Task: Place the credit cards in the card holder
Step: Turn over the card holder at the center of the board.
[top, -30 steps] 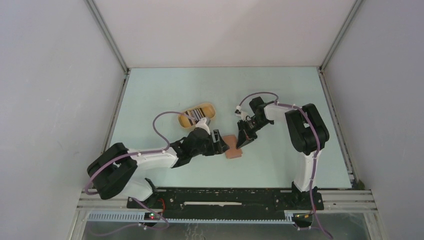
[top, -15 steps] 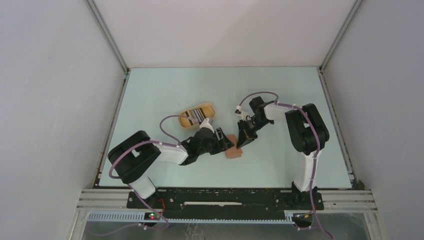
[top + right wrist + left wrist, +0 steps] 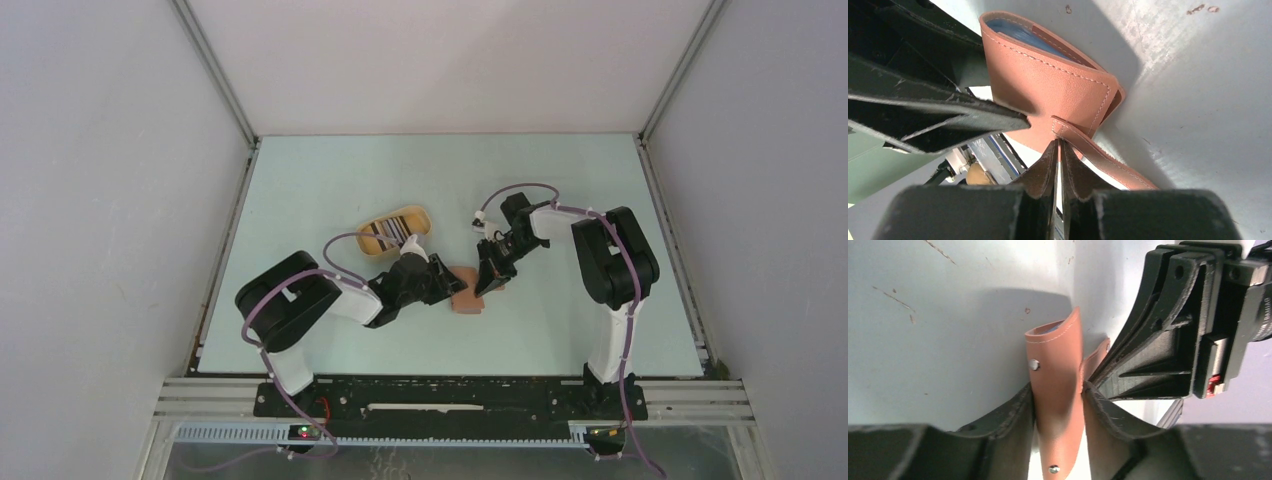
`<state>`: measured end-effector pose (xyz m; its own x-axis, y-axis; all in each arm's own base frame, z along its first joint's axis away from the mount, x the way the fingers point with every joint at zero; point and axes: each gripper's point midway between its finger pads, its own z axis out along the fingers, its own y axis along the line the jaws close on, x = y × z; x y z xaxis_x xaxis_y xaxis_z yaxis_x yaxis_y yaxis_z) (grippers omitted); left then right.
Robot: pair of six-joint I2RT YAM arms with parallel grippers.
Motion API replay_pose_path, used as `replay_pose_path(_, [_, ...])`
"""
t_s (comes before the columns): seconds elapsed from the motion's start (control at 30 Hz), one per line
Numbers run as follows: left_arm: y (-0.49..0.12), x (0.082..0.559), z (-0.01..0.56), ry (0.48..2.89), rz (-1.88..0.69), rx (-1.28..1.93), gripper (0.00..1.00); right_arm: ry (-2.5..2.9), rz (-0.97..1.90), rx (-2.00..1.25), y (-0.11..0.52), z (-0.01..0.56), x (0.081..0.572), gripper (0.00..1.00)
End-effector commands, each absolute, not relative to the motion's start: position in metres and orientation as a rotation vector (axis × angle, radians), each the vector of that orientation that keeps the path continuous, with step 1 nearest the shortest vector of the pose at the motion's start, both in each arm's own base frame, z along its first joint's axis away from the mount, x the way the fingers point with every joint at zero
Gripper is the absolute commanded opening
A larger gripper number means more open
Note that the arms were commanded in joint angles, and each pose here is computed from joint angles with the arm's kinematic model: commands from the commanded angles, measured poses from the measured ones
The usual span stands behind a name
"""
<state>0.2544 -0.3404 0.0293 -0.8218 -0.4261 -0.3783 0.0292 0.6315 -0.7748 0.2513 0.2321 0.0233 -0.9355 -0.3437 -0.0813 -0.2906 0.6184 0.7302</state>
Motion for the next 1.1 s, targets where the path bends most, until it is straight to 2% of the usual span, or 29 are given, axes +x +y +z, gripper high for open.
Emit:
replay_pose_path(0.0, [-0.347,0.248,0.017,2.372,-1.12,-0.275,0.39,-2.853,-1.154,0.612,0.222,0.014,0.268,0.13])
replay_pose_path(0.1, [-0.351,0.247,0.017,2.368,-1.145,-0.248,0.3,-2.855,-1.16,0.606,0.221,0.015,0.269,0.13])
replay_pose_path(0.27, [-0.356,0.248,0.026,2.324,-1.181,-0.183,0.01,-2.855,-1.19,0.617,0.22,0.021,0.271,0.14])
replay_pose_path(0.37, [-0.356,0.248,0.033,2.286,-1.188,-0.136,0.0,-2.852,-1.278,0.665,0.221,0.043,0.276,0.18])
replay_pose_path(0.5, [-0.358,0.249,0.053,2.211,-1.195,-0.027,0.0,-2.889,-1.437,0.8,0.212,0.093,0.284,0.33])
replay_pose_path(0.7, [-0.363,0.249,0.104,2.032,-1.148,0.233,0.0,-2.997,-1.701,1.06,0.175,0.182,0.284,0.45])
replay_pose_path(0.87, [-0.363,0.244,0.158,1.858,-0.933,0.534,0.0,-3.22,-1.79,1.2,0.133,0.248,0.277,0.47])
replay_pose_path(0.97, [-0.363,0.239,0.201,1.653,-0.739,0.745,0.0,-3.316,-1.814,1.216,0.118,0.268,0.272,0.48])
replay_pose_path(1.07, [-0.369,0.225,0.219,1.394,-0.518,1.037,0.0,-3.384,-1.819,1.2,0.108,0.276,0.271,0.49])
